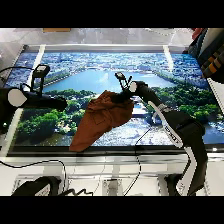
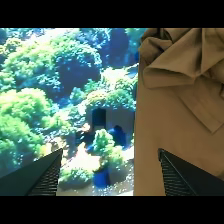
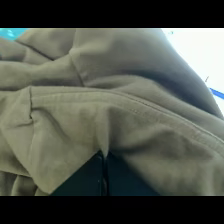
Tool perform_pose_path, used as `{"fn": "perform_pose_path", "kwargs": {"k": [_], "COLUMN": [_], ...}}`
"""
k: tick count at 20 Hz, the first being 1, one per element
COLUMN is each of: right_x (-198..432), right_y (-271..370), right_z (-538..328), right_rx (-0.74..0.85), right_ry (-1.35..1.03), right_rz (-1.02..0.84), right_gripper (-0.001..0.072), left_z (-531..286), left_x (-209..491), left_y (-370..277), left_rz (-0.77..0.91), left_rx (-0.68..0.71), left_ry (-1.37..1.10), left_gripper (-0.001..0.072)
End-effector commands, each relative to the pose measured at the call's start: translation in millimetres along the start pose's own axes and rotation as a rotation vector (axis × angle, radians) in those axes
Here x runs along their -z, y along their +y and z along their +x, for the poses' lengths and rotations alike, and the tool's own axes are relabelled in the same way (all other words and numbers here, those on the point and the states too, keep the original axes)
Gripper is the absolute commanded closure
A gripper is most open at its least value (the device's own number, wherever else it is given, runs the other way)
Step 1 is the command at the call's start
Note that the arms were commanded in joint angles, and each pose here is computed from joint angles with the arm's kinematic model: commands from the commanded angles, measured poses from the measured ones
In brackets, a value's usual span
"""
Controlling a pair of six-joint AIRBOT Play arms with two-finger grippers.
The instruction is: Fold the clothes and pants, and hang the long-sleeved shirts on hangers.
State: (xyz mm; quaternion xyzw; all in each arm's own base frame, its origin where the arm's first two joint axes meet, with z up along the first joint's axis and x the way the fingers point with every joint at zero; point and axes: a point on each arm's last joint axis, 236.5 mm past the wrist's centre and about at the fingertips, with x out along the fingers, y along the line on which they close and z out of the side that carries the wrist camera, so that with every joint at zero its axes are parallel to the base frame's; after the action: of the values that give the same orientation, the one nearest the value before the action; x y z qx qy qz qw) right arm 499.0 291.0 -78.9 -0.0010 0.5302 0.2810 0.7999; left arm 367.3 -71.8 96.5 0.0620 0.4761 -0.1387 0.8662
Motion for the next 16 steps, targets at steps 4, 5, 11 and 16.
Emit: {"fn": "perform_pose_path", "kwargs": {"k": [4,5,11,16], "right_x": [-48,-65,-128,-100], "right_y": [-6,-8,-36,-86], "right_z": [-60,-85,-267,-358], "right_rx": [0.077,0.094,0.222,0.345], "right_ry": [-0.146,-0.200,-0.519,-0.541], "right_rz": [-0.080,-0.090,-0.098,-0.025], "right_gripper": [0.0699,0.0699,0.0699,0.0699], "left_z": [-1,-1,-5,-5], "left_x": [-3,-4,-12,-8], "left_y": [-14,-19,-11,-9], "left_rz": [-0.029,-0.040,-0.048,-0.061], "left_rx": [0.058,0.081,0.068,0.073], "left_ry": [-0.013,-0.018,-0.058,-0.041], "left_gripper": [0.0040,0.0040,0.0122,0.0122]}}
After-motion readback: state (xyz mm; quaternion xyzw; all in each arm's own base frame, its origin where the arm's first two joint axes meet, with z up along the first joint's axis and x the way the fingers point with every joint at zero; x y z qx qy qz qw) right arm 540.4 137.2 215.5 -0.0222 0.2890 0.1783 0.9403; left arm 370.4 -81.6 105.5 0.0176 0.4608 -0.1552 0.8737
